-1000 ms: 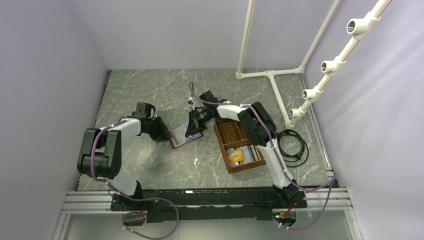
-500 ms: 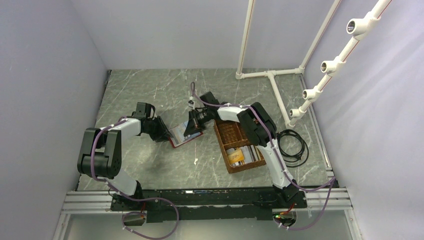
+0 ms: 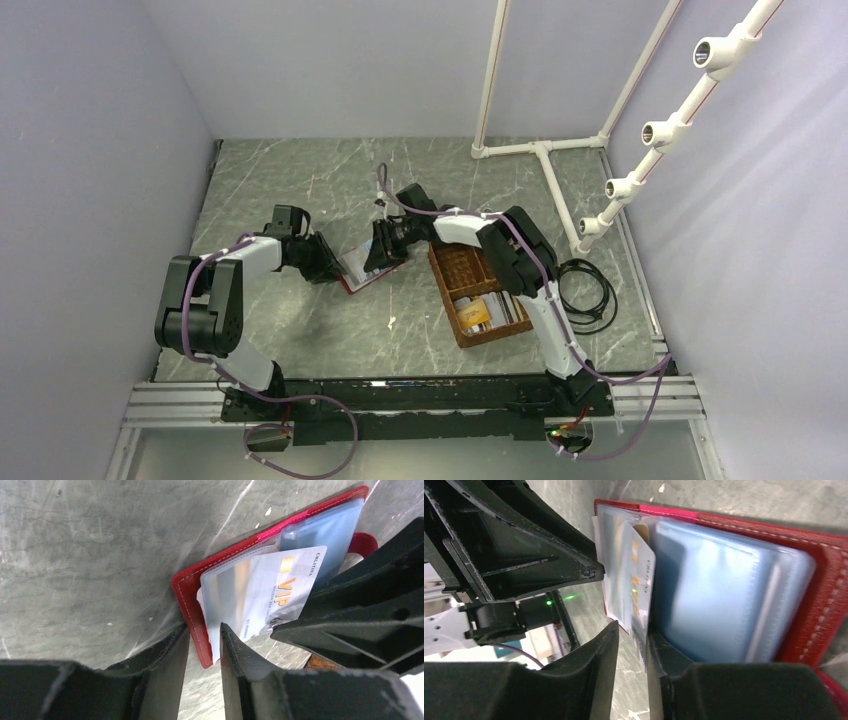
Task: Put the credit cards into the card holder
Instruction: Insert the credit card into the card holder.
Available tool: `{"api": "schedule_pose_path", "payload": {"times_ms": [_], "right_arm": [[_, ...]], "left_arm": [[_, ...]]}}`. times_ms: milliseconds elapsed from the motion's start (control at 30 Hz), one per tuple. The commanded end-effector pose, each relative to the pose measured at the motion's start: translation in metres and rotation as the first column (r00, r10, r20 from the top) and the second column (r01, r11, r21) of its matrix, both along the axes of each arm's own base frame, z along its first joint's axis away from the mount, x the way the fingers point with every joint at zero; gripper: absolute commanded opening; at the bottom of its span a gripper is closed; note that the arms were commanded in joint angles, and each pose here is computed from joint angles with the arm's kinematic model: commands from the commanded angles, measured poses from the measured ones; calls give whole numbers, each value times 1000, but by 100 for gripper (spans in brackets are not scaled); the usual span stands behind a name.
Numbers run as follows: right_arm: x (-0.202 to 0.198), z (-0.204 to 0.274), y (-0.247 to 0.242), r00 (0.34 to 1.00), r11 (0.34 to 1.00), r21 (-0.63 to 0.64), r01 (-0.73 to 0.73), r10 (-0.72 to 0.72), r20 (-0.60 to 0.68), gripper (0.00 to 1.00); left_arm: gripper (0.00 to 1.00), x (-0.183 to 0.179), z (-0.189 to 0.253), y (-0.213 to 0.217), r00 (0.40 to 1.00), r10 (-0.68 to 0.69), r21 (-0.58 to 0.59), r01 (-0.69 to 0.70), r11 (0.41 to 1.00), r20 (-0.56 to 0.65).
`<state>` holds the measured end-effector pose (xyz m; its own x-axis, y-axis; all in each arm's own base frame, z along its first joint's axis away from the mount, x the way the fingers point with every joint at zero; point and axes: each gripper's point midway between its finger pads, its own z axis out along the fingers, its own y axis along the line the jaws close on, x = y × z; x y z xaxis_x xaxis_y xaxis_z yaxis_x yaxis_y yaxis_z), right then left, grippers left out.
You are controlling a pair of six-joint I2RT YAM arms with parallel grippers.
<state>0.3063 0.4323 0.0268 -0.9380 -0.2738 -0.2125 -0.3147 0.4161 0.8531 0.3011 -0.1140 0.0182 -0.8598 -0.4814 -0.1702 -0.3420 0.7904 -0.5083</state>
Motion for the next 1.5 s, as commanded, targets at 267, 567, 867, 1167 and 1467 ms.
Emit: {"api": "schedule_pose_path", "payload": {"times_ms": [267, 567, 867, 1167, 1467], "right_arm": [[10, 2, -34, 975, 957, -286, 36, 29, 222, 50], [21, 0, -29, 948, 943, -331, 36, 72, 309, 57], [-21, 4, 8, 949, 985, -85, -153, 170, 266, 58], [26, 6, -29, 914, 965, -261, 17, 90, 395, 69], [34, 26, -27, 887, 968, -246, 45, 74, 456, 72]], "left_arm": [[37, -26, -38, 13, 995, -4, 89, 13, 996, -103], [36, -23, -37, 8, 995, -14, 65, 21, 998, -97], [34, -15, -35, 9, 996, -9, 71, 15, 997, -84], [34, -20, -36, 10, 997, 5, 71, 1, 997, -81], [33, -19, -34, 9, 997, -6, 66, 11, 998, -78]]}}
